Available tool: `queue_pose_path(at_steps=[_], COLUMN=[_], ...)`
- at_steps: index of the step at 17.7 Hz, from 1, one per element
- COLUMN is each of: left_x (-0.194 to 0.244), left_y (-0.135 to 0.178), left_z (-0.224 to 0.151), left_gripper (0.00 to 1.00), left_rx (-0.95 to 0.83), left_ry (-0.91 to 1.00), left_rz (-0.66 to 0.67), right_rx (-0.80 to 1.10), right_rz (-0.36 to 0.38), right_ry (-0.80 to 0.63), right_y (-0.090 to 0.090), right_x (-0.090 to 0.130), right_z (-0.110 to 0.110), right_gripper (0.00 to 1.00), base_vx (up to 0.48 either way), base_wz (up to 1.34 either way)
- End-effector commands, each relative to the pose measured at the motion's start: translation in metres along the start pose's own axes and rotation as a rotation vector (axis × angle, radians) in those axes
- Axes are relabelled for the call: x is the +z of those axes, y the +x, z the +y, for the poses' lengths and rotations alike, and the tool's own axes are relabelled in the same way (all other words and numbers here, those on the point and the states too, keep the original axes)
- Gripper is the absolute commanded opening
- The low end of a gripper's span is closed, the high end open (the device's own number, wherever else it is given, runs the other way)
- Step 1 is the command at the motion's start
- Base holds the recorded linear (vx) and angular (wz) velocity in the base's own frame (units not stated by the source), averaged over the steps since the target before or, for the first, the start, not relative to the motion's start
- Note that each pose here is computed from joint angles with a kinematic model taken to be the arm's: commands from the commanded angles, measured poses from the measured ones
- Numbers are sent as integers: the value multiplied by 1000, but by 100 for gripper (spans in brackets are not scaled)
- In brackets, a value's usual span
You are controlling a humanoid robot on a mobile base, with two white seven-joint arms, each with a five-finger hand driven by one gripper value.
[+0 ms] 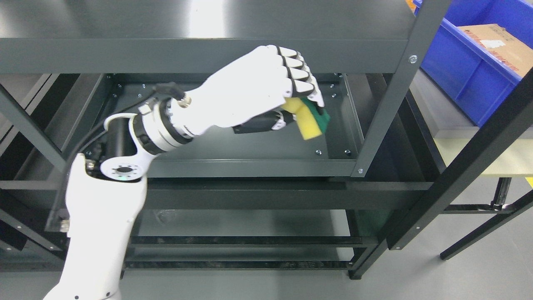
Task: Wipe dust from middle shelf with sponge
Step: 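Sweep the sponge back across the shelf away from the robot, then withdraw the left hand holding the sponge from the shelf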
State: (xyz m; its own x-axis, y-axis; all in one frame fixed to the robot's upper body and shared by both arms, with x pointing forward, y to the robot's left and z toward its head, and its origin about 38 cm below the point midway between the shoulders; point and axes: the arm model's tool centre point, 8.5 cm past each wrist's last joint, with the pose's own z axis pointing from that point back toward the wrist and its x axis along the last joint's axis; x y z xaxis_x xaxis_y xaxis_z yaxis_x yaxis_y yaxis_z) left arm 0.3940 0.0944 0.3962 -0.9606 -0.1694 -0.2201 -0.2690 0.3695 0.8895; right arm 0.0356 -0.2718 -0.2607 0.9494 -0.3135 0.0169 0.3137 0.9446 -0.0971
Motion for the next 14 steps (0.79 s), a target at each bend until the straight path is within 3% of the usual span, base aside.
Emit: queue_pose_path(at_steps=[1, 3, 6, 8, 11, 14], left_x=[-28, -1, 42, 79, 150, 204], left_y=[35, 48, 55, 48, 2, -23], left_z=[-101, -146, -179, -174, -146, -128], left_gripper=[0, 0, 0, 0, 0, 0], left_rx=[246, 396, 601, 692, 766, 840], left_ry=[-77, -64, 92, 259, 509, 689], left_rz=[-47, 34, 179, 285, 579, 801], right_rx=[-2, -2, -2, -1, -1, -2], right_rz=[-22, -22, -22, -22, -22, -22], right_ry=[-15, -15, -15, -15, -15, -15], right_y=[10, 10, 10, 10, 10, 10], right_x=[0, 0, 0, 0, 0, 0], right_z=[-10, -10, -10, -10, -10, -10], right_gripper=[100, 100, 100, 100, 100, 100], base_vx=[0, 0, 0, 0, 0, 0], base_wz=[0, 0, 0, 0, 0, 0])
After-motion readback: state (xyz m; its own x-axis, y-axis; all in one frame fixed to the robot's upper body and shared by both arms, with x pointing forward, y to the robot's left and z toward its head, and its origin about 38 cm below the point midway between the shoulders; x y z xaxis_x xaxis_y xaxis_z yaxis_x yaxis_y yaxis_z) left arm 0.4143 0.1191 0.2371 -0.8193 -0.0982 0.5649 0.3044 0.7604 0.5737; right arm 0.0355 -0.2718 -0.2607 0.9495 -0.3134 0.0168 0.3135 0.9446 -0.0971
